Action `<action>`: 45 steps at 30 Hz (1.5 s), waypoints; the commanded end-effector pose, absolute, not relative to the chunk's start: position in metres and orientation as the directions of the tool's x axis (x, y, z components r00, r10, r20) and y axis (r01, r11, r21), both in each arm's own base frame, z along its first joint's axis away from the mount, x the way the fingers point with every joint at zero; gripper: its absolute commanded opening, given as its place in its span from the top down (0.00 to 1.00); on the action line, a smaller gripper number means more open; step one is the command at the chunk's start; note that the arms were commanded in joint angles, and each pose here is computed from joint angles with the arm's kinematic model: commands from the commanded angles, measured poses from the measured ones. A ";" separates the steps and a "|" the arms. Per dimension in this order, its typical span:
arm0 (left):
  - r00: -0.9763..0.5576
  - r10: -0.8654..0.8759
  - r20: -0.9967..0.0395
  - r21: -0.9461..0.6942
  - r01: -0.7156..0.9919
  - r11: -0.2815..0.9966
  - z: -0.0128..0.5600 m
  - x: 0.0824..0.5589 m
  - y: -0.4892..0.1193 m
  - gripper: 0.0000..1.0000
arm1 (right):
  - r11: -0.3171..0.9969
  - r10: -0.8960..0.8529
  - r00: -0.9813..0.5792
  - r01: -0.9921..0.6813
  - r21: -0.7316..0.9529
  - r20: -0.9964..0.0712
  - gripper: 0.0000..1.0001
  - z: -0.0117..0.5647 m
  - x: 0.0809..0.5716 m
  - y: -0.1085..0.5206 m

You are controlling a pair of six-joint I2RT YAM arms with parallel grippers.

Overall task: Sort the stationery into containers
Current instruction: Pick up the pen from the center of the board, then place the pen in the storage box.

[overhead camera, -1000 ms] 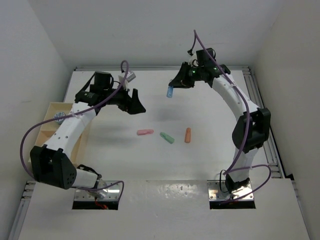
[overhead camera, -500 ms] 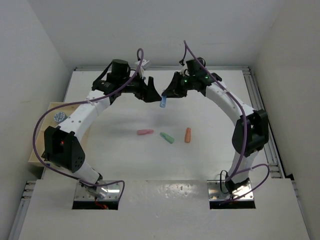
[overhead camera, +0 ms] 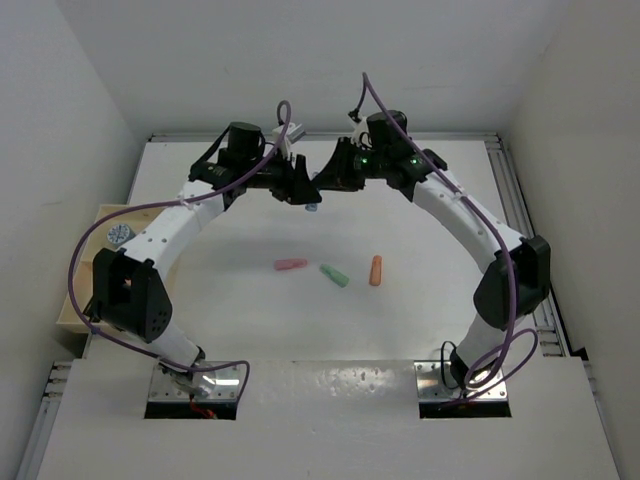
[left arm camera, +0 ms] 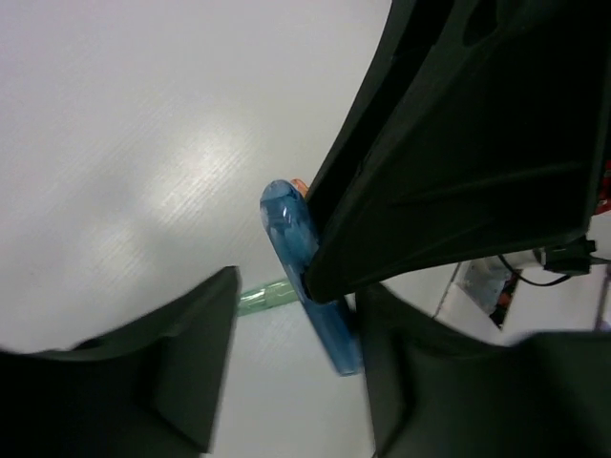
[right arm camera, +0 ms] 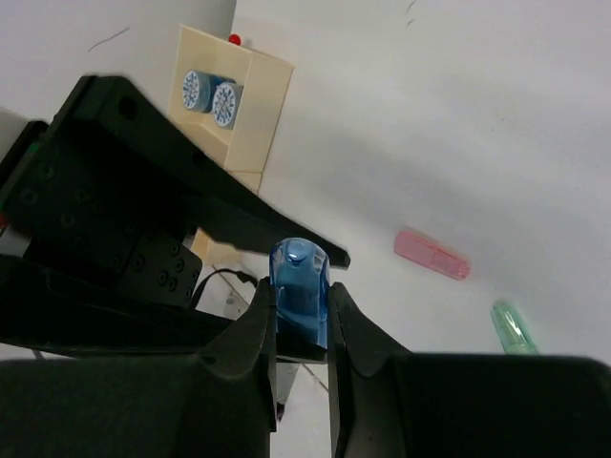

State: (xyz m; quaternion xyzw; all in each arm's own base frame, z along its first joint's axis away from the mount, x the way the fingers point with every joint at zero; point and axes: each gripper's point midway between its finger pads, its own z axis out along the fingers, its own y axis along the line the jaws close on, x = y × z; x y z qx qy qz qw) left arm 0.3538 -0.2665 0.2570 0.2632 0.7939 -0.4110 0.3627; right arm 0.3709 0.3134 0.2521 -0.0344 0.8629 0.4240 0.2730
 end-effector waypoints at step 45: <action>-0.927 0.047 -0.372 0.170 -0.019 0.985 0.118 0.189 0.150 0.91 | 0.920 0.026 -0.942 -0.109 0.378 -0.334 0.42 0.087 0.330 0.098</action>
